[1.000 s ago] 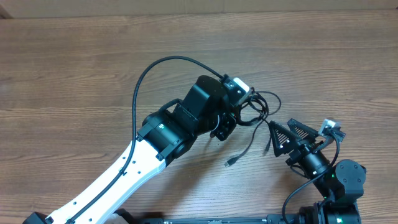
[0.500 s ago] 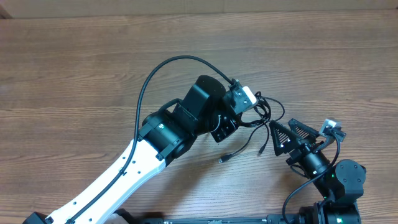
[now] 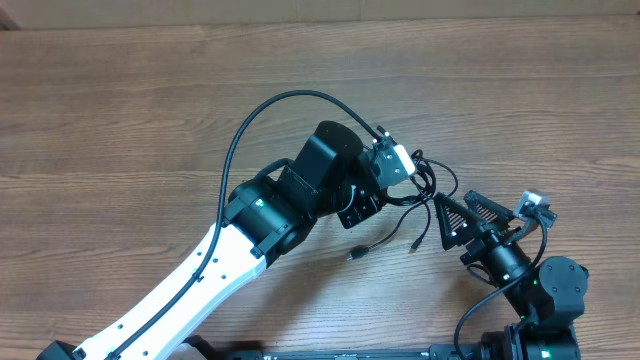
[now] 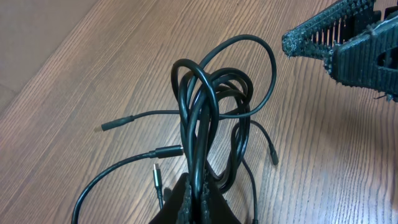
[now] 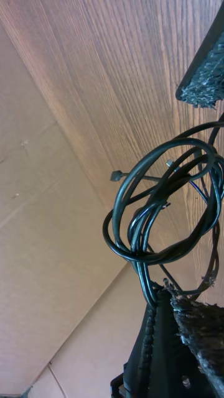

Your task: Untangle cables

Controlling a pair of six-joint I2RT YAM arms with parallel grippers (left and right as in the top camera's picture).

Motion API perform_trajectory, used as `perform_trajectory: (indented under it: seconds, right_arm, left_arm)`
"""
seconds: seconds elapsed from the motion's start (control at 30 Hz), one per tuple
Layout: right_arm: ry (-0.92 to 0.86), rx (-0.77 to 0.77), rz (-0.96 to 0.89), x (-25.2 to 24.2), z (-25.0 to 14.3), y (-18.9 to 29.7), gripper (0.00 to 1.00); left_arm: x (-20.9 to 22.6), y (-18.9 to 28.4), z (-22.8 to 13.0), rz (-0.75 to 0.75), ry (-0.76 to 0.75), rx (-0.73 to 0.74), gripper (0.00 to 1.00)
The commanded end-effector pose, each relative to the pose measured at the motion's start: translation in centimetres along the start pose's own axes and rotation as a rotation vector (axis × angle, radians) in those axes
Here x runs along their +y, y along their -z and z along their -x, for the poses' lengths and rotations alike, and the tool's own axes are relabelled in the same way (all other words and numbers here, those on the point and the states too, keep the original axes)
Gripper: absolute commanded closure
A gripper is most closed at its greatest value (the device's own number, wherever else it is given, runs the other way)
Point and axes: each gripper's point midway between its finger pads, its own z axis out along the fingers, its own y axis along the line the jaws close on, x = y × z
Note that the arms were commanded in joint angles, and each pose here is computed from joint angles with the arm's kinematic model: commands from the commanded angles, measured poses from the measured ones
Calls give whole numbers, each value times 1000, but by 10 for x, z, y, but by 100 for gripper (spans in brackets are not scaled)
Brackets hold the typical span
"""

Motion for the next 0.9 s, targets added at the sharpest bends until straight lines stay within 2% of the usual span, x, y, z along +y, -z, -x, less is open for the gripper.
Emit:
perform_trajectory:
  seconds: [0.0, 0.4, 0.73, 0.87]
  right_arm:
    - [12, -31, 2, 6, 10, 3, 0]
    - [9, -28, -4, 4, 9, 3, 0]
    - [10, -29, -4, 4, 9, 3, 0]
    - [10, -29, -4, 4, 9, 3, 0]
  left_arm:
    - [1, 9, 14, -2, -15, -49, 96]
    - [1, 8, 14, -3, -8, -45, 96]
    - [-6, 8, 8, -33, -287, -30, 96]
    - [-6, 8, 7, -34, -308, -27, 96]
